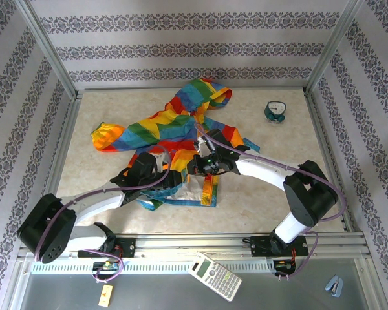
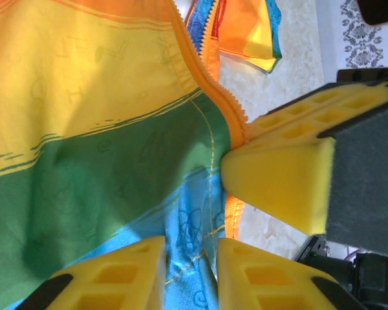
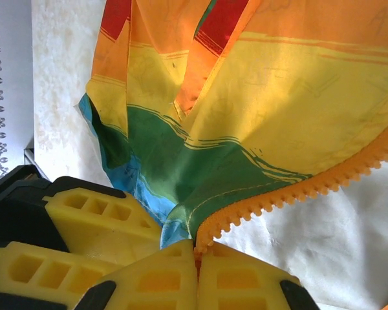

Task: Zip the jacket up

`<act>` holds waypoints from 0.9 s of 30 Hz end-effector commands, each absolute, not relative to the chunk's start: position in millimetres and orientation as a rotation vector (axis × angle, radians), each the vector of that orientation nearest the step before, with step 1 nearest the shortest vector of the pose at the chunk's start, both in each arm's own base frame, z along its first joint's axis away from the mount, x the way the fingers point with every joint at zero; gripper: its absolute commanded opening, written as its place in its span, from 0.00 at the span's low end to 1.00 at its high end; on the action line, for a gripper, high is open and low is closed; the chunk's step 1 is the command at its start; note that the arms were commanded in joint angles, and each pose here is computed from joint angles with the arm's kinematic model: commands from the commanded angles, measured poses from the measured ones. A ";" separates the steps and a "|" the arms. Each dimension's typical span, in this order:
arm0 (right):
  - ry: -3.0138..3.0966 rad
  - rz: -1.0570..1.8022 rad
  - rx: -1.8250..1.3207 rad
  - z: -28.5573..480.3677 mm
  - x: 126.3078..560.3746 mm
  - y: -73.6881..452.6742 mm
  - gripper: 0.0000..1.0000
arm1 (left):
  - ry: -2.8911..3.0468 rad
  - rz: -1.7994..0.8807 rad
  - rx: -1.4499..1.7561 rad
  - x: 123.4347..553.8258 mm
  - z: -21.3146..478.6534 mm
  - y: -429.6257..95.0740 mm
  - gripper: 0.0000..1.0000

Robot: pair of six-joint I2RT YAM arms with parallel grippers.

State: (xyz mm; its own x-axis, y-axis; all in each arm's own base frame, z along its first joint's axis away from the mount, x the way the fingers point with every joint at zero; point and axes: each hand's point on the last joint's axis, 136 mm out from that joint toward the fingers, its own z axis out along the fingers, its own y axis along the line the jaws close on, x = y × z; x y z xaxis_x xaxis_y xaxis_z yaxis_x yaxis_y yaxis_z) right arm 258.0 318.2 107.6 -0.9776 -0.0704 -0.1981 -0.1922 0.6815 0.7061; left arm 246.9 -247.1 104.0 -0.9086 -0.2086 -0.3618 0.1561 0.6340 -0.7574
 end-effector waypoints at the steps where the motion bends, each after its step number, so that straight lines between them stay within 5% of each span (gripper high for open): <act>1: 2.687 1.250 -0.247 126.5 257.3 327.4 0.00 | 2.426 -1.176 -0.016 246.5 118.7 -241.6 0.31; 8: 2.691 1.271 -0.246 134.0 259.2 329.6 0.00 | 2.413 -1.088 -0.069 243.5 140.0 -223.2 0.34; 14: 2.689 1.280 -0.243 137.7 258.4 331.0 0.00 | 2.365 -1.135 -0.051 241.5 161.9 -227.5 0.25; 27: 2.645 1.346 -0.244 151.6 259.2 338.9 0.00 | 2.335 -1.353 -0.110 246.7 143.6 -252.8 0.24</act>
State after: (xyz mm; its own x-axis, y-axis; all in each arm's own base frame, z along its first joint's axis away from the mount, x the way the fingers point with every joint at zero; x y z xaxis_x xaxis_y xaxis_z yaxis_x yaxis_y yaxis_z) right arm 258.9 328.7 125.3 -0.9807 -0.0671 -0.1834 -0.1838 0.6345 0.7508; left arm 244.4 -242.8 131.0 -0.9056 -0.2586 -0.3363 0.1216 0.6011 -0.7899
